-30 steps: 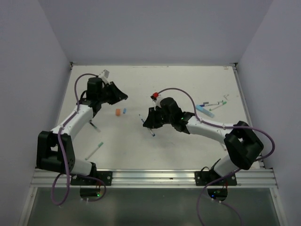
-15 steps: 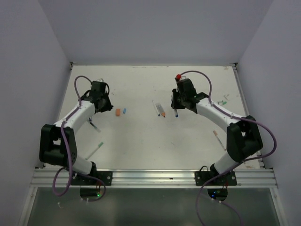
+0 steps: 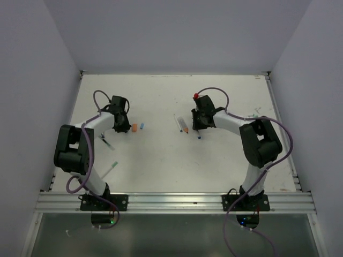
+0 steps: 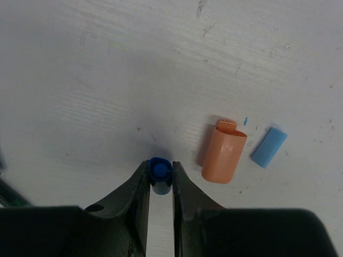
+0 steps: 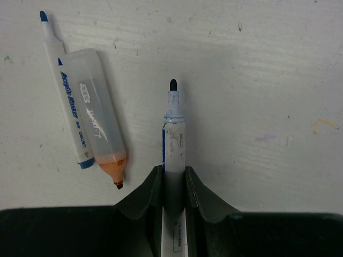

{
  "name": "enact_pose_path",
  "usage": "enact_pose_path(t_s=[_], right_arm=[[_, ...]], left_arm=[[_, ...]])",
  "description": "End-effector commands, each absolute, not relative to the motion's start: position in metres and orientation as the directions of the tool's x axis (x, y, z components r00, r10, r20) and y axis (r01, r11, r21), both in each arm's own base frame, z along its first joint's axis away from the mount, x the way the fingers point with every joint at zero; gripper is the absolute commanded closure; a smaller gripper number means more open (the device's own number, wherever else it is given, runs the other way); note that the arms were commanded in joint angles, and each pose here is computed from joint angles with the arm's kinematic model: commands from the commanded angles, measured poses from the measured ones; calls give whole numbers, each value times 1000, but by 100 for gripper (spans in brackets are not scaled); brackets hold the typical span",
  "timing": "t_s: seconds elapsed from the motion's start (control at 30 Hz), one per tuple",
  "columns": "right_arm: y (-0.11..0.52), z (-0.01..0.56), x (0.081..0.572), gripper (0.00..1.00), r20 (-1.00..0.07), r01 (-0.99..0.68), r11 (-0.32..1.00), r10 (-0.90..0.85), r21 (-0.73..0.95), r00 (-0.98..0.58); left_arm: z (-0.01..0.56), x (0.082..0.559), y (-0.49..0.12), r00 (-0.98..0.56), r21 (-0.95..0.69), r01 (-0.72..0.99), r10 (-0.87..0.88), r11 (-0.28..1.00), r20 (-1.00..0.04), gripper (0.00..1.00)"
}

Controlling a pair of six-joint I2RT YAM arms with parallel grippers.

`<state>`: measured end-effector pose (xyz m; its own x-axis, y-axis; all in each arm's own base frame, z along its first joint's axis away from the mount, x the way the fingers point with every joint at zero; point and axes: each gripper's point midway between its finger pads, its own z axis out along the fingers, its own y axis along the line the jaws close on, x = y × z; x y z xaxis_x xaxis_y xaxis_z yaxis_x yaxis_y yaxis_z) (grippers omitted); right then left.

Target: Open the pen caps

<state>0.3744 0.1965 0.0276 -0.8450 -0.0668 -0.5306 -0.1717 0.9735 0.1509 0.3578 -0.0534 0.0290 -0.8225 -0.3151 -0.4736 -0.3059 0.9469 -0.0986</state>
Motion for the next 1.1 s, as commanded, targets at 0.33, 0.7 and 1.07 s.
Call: enact_pose_path(t_s=[0.33,0.7,1.07], right_arm=[[219,31,409,100,-573,-178,963,-31,202,-819],[218,20,409,88,-547,-176,966,-44,190,-836],[225,28,405,76,-552,-189,954,-29,235,-833]], left_arm=[[19,375,-65,-808,-168,-303,-347,938,-477,92],[16,370,-68,-807,-189,-314,-367,930,-462,65],[36,368,-64,-781,-192,-321,-374,927,-501,48]])
